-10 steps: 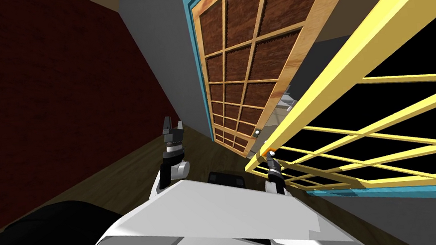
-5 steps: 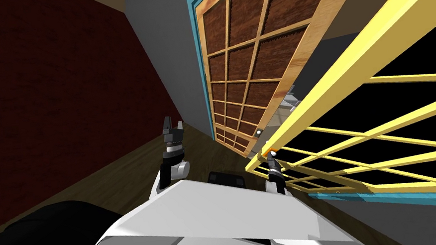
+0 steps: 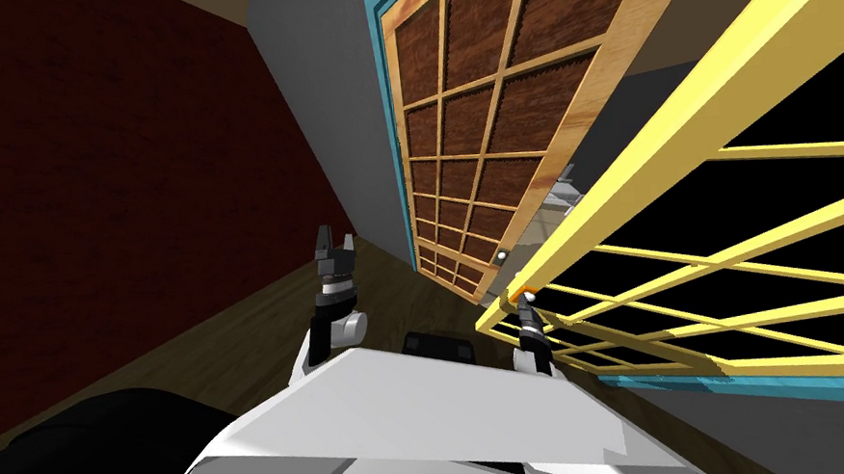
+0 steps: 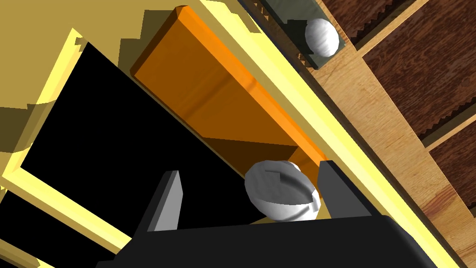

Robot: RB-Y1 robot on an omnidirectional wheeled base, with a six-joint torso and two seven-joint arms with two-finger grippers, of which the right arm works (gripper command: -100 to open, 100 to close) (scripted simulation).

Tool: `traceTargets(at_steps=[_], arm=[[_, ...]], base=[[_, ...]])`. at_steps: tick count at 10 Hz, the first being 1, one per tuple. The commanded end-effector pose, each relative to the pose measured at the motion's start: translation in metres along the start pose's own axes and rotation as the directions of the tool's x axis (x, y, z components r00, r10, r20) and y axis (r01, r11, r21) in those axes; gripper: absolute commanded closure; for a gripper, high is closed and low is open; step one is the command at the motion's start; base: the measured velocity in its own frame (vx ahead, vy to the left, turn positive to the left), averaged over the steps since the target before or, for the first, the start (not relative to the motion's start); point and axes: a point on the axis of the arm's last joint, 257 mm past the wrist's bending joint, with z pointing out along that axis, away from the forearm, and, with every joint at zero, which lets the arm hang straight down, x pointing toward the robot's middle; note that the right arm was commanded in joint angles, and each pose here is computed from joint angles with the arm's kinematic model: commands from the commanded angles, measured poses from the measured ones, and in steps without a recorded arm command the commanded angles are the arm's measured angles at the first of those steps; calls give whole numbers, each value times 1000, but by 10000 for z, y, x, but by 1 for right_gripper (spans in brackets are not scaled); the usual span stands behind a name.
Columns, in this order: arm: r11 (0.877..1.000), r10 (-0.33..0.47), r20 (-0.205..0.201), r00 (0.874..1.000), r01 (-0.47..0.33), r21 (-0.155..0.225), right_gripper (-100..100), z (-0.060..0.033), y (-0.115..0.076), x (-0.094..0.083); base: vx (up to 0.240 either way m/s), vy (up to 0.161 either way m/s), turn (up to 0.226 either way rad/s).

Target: Pull the door open

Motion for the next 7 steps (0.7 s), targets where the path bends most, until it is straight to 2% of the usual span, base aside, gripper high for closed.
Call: traceTargets(at_steps=[1,2,3,6,7], arm=[[1000,-14,46,999,13,10,100,28,-123,-276],[999,-2,17,1000,2,34,100,-48,-206,-140],[999,31,52,998,-31,7,100,34,-124,-300],[999,31,52,998,-31,7,100,34,-124,-300],[997,76,58,995,-76,4,100,39,-125,-323]], base=[[6,3,2],[-7,-9,6],[-32,-16,96],[-16,-5,27],[-30,-25,62]])
